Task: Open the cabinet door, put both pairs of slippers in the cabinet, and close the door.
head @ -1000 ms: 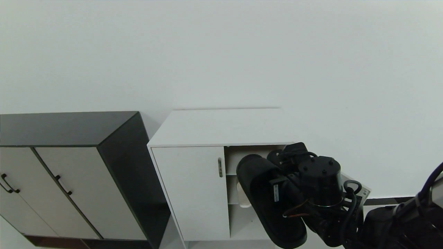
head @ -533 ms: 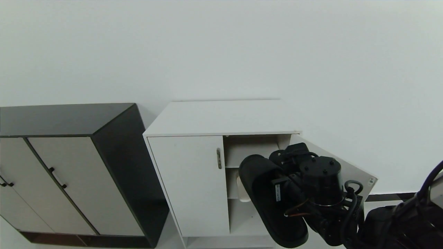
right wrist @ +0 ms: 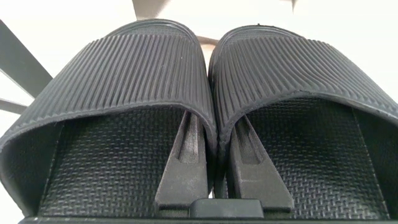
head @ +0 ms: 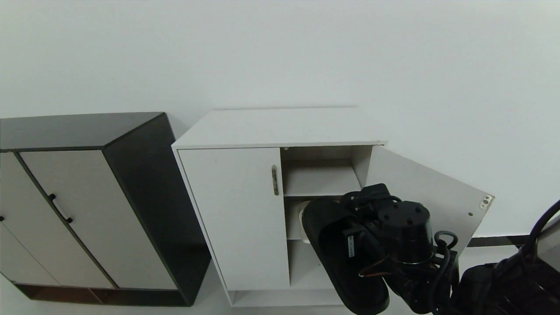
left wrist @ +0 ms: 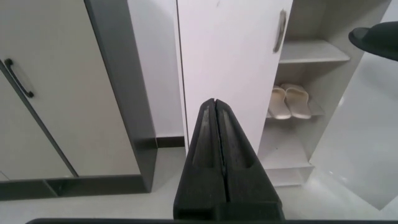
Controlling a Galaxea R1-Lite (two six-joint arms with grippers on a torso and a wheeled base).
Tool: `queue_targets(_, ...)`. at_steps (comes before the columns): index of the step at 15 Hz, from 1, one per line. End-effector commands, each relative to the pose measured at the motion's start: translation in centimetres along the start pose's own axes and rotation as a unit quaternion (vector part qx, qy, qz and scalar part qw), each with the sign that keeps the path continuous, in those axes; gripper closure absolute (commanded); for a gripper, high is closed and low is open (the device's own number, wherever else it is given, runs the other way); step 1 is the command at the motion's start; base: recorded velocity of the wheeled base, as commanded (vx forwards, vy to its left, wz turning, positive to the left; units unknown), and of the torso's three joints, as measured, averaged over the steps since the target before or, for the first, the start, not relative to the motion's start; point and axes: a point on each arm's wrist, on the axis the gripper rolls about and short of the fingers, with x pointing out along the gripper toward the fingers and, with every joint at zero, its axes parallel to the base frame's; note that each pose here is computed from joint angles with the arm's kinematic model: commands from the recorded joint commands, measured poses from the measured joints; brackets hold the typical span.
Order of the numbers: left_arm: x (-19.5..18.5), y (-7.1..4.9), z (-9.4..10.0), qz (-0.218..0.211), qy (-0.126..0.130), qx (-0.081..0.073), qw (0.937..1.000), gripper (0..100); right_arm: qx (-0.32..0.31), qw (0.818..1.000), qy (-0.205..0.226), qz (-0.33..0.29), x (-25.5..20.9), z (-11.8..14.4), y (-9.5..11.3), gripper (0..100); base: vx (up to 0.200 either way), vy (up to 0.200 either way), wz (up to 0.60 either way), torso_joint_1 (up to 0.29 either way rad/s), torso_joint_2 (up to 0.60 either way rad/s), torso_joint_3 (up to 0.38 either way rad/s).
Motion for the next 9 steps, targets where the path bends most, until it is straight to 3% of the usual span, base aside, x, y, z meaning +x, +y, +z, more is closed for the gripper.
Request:
queue_targets(1, 0.00, 0.00, 0.00, 0.000, 0.000, 0.000, 1.0000, 100, -0.002, 1.000, 0.002, 0.000, 0.05, -0.15, 0.06, 100, 0.000, 0.000, 0.00, -0.207, 0.52, 0.315)
queue_targets(9, 0.00, 0.00, 0.00, 0.000, 0.000, 0.000, 1.0000, 100, 0.000, 1.000, -0.002, 0.003, -0.17, -0.17, -0.02, 100, 0.000, 0.000, 0.00, -0.163, 0.49, 0.317)
